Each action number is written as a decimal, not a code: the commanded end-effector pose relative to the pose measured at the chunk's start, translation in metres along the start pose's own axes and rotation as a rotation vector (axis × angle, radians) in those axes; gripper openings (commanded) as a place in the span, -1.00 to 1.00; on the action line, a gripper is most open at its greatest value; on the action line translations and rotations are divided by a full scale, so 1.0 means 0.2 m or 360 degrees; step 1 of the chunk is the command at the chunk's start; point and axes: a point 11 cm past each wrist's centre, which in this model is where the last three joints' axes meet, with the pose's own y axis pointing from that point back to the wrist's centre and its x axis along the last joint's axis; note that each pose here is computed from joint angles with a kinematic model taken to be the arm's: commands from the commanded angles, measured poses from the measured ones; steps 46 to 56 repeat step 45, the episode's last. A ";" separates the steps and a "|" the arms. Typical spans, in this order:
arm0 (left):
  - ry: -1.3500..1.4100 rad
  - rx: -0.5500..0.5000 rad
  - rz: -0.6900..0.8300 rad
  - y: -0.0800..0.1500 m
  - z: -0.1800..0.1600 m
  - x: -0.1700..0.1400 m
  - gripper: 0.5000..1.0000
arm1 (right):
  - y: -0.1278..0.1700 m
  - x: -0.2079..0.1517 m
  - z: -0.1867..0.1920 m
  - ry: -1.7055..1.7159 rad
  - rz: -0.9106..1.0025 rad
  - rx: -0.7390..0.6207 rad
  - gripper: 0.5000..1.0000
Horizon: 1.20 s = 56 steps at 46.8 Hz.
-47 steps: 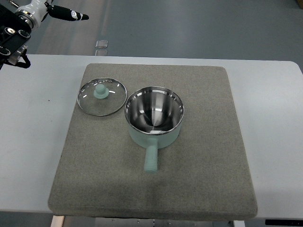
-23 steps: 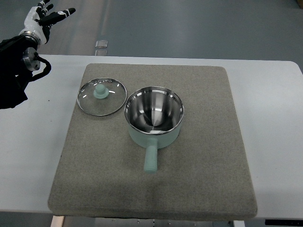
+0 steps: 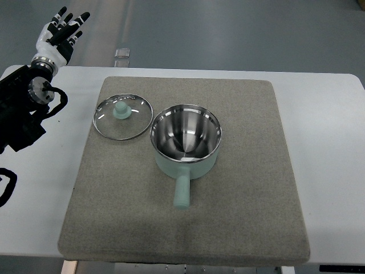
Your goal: Place lid left of pot with left hand
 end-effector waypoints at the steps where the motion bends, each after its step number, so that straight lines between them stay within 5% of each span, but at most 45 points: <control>1: 0.0014 0.0046 -0.0024 0.01 -0.09 -0.05 0.94 | 0.00 0.00 0.00 0.0000 0.0000 0.0000 0.69; 56: 0.0002 0.0107 -0.0084 0.02 -0.20 -0.16 0.98 | 0.00 -0.01 -0.01 -0.0016 -0.0013 0.0008 0.69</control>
